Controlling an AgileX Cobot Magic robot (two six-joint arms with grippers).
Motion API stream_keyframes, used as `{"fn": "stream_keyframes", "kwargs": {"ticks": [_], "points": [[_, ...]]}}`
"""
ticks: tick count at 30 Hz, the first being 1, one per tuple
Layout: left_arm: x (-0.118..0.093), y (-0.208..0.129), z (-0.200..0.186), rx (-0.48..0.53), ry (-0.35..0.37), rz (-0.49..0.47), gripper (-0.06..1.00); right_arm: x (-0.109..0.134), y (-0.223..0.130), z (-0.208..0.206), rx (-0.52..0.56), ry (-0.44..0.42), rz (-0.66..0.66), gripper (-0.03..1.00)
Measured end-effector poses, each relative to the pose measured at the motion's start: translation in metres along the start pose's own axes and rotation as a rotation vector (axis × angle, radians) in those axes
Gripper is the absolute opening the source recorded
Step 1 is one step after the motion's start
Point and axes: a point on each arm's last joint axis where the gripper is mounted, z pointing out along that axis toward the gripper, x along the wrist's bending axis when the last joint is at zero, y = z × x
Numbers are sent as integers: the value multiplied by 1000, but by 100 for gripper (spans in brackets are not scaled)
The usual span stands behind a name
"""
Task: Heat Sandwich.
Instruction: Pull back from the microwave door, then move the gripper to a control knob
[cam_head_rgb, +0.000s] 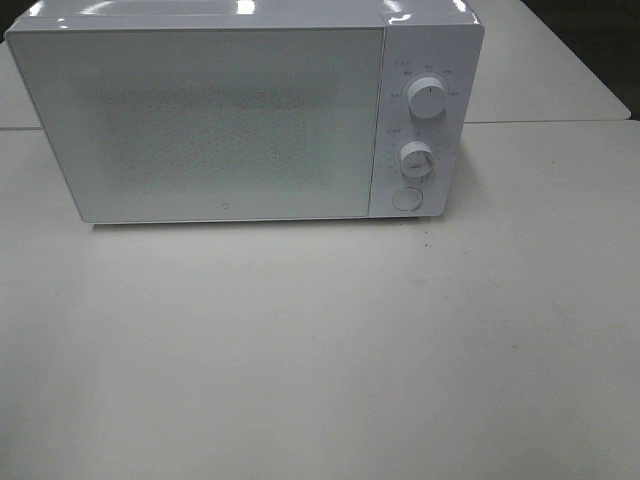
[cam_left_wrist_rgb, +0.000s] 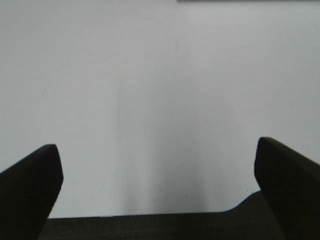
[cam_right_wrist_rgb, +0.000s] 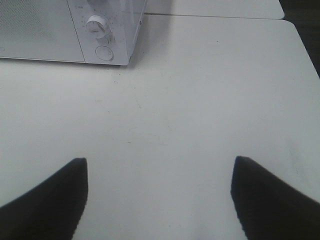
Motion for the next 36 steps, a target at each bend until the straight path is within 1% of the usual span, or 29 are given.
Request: {"fn": "stream_keyframes", "kwargs": {"ticks": [1, 2, 4, 5, 6, 10, 11, 13, 14, 18, 36], "points": [[0, 0, 0, 0, 0, 0, 99, 0, 0, 0, 0, 0, 0, 76], [-1, -3, -6, -39, 0, 2, 99, 0, 0, 0, 0, 0, 0, 76], [-1, -6, -11, -74, 2, 4, 99, 0, 0, 0, 0, 0, 0, 76], [-1, -9, -15, -111, 3, 6, 99, 0, 0, 0, 0, 0, 0, 76], [-1, -9, -15, -111, 3, 6, 99, 0, 0, 0, 0, 0, 0, 76], [-2, -18, -27, -201, 3, 10, 99, 0, 0, 0, 0, 0, 0, 76], [-2, -18, -27, -201, 3, 10, 99, 0, 0, 0, 0, 0, 0, 76], [-3, -21, -30, -228, 0, 10, 99, 0, 0, 0, 0, 0, 0, 76], [-3, -24, -33, -258, 1, 12, 99, 0, 0, 0, 0, 0, 0, 76], [-4, -27, -37, -294, 1, 13, 99, 0, 0, 0, 0, 0, 0, 76], [-4, -28, -38, -295, 1, 13, 99, 0, 0, 0, 0, 0, 0, 76]]}}
